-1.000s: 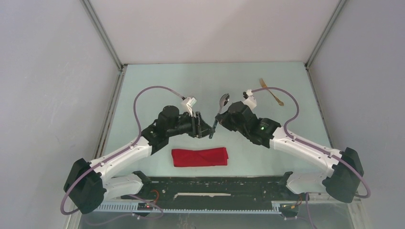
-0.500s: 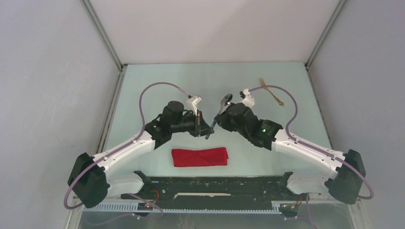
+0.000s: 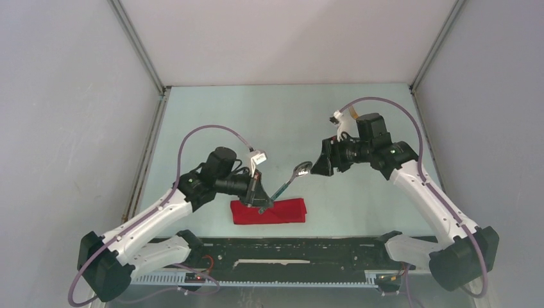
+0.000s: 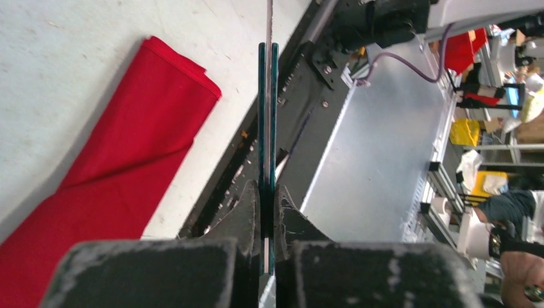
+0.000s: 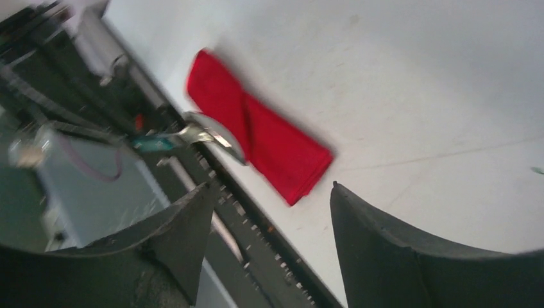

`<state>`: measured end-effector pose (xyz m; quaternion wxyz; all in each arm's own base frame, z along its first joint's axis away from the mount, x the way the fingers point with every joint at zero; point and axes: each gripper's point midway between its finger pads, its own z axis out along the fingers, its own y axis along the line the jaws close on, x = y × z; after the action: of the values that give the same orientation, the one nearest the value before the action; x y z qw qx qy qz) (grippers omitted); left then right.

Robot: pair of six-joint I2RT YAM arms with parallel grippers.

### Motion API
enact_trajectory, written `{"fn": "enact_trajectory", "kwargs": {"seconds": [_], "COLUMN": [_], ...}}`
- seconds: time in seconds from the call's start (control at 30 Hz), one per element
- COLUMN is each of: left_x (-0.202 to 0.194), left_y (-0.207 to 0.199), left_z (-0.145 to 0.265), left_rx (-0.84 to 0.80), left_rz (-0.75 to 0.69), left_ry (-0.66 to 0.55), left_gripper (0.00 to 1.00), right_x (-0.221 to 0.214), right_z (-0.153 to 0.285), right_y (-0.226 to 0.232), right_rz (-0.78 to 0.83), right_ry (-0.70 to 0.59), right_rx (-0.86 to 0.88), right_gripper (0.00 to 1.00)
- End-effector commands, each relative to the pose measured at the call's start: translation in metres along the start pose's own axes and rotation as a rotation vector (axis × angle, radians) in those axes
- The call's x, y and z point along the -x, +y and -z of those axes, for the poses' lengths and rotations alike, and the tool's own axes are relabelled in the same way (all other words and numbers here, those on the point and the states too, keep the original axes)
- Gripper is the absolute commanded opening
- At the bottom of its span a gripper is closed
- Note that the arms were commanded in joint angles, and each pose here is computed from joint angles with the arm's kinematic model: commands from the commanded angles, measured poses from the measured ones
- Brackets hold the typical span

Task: Fold the napkin into a case and place the utensils inside
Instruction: Pass from the left arm to the right

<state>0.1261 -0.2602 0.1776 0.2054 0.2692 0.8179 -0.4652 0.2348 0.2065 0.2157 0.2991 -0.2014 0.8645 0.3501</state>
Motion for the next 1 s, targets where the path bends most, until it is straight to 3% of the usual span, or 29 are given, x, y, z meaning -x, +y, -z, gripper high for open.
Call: {"fn": "enact_trajectory", "kwargs": {"seconds": [0.0, 0.33, 0.5, 0.7, 0.73, 0.8, 0.87, 0.93, 0.97], "left_x": [-0.014, -0.023, -0.025, -0.019, -0.017, -0.011, -0.001, 0.003, 0.003], "left_y": [-0.020, -0.031, -0.034, -0.038, -0.034, -0.018, 0.013, 0.052, 0.069], "left_z": [0.010, 0.013, 0.014, 0.018, 0.019, 0.021, 0.026, 0.037, 0.042], "left_rx": [-0.105, -0.184, -0.202, -0.193, -0.167, -0.067, 0.089, 0.256, 0.321], "left_rz": [-0.040, -0.055, -0.053, -0.066, -0.064, -0.026, 0.101, 0.254, 0.317], "left_ry": [0.045, 0.081, 0.088, 0.071, 0.067, 0.039, -0.030, -0.121, -0.167], "left_gripper": [0.00, 0.00, 0.00, 0.00, 0.04, 0.26, 0.42, 0.76, 0.80], "right_x": [-0.009, -0.013, -0.019, -0.034, -0.036, -0.036, -0.033, -0.040, -0.045], "right_z": [0.018, 0.008, 0.005, -0.005, -0.007, -0.015, -0.022, -0.024, -0.024], "right_y": [0.059, 0.065, 0.066, 0.067, 0.065, 0.052, 0.027, 0.000, -0.008], "right_rz": [0.140, 0.129, 0.137, 0.156, 0.150, 0.088, -0.006, -0.119, -0.169], "right_ry": [0.034, 0.070, 0.075, 0.112, 0.108, 0.084, 0.036, 0.009, 0.000], "right_rx": [0.357, 0.429, 0.425, 0.390, 0.370, 0.279, 0.130, -0.007, -0.033], "right_gripper": [0.71, 0.39, 0.34, 0.05, 0.00, 0.00, 0.00, 0.00, 0.00]}}
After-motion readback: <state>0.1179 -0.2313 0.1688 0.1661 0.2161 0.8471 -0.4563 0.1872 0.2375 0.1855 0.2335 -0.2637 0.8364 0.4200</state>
